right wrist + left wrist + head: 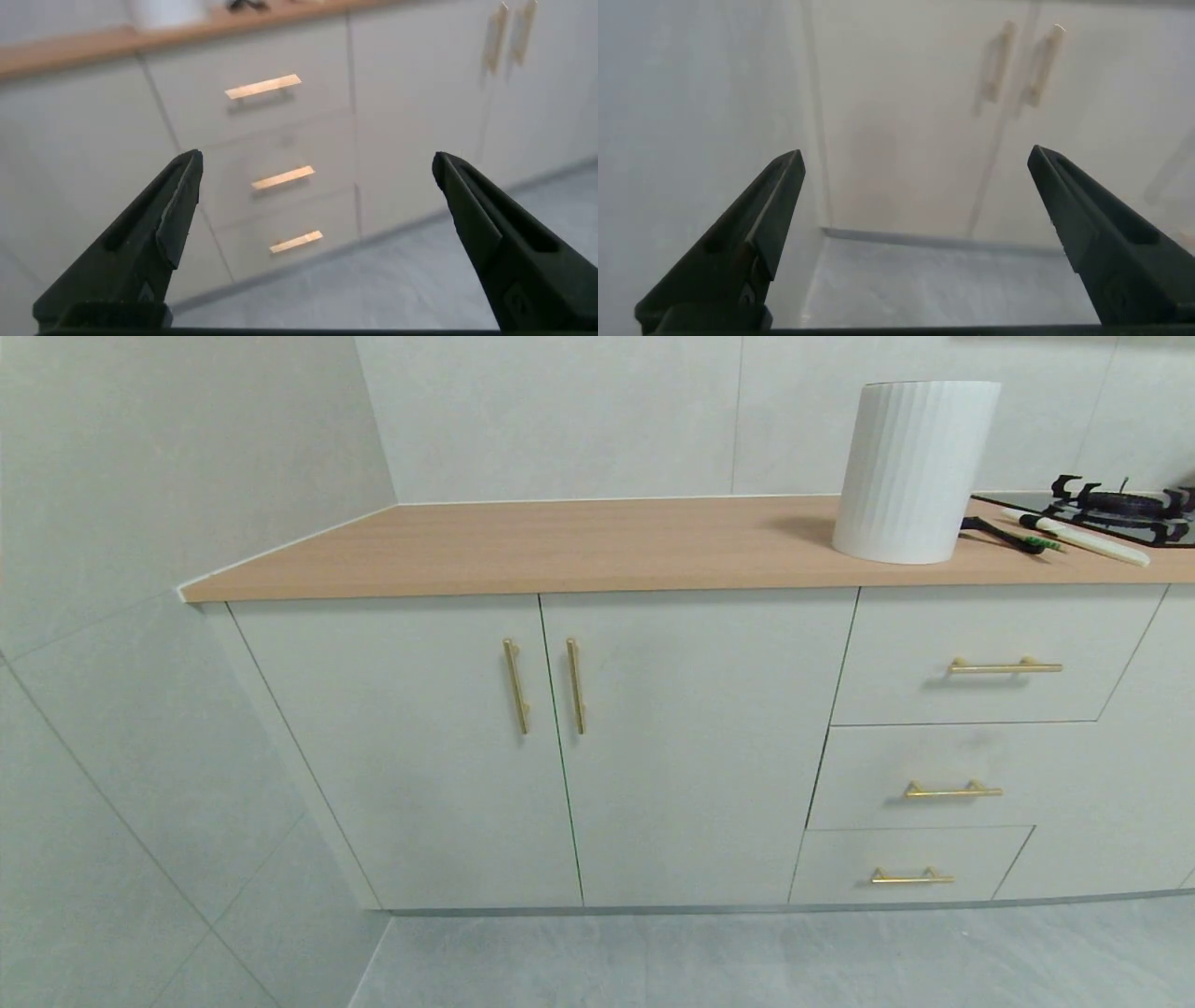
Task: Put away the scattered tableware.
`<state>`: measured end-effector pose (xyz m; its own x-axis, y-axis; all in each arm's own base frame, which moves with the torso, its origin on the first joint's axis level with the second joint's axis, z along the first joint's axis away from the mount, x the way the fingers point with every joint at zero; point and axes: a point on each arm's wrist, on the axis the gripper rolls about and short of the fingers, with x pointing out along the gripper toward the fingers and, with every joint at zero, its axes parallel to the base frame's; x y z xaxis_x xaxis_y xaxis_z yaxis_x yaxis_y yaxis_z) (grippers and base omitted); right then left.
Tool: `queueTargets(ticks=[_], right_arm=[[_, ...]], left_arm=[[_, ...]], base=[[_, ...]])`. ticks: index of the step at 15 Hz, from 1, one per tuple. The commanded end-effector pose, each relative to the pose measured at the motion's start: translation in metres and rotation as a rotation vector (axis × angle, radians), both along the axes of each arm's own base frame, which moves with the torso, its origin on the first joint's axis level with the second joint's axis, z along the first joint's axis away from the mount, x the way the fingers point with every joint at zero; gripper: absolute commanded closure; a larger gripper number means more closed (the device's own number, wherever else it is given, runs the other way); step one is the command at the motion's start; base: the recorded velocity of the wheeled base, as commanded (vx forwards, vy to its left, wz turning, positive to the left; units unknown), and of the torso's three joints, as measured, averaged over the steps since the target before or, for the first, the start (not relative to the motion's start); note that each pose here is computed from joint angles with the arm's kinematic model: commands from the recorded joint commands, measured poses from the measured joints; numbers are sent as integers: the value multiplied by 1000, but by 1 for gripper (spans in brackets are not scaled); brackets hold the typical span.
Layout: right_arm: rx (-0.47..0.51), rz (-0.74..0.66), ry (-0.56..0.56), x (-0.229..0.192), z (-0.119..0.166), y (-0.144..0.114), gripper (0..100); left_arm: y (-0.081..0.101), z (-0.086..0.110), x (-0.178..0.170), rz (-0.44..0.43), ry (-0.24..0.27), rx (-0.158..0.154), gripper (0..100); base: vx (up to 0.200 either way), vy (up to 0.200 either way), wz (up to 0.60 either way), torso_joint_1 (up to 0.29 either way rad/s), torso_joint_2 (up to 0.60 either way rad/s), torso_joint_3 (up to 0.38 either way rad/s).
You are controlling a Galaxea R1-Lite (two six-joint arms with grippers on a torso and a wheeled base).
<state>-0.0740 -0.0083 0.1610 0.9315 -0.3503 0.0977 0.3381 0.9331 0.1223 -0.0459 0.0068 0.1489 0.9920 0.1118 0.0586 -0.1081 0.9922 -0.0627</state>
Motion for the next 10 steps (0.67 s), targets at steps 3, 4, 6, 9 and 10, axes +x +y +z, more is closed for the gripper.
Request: queueTargets(ticks=[3,4,6,9,10], right_arm=[[4,-8,52,9,-21,1,0],[5,-2,80,17,-32,1,0],[-7,83,35,38,-54,2,0],[-47,238,56,51,-80,6,0],[-44,254,84,51,-82,6,0]], left_arm=[[-4,-41,8,26,23,77,0],[-4,-51,14,24,34,85,0],[-4,-68,23,6,16,111,0],[-7,-73,23,-107,63,106,0],[-7,-73,23,-117,64,106,0]], base=[[0,0,0,0,0,0],[0,0,0,0,0,0],[0,0,0,0,0,0],[0,0,0,0,0,0],[0,0,0,0,0,0]])
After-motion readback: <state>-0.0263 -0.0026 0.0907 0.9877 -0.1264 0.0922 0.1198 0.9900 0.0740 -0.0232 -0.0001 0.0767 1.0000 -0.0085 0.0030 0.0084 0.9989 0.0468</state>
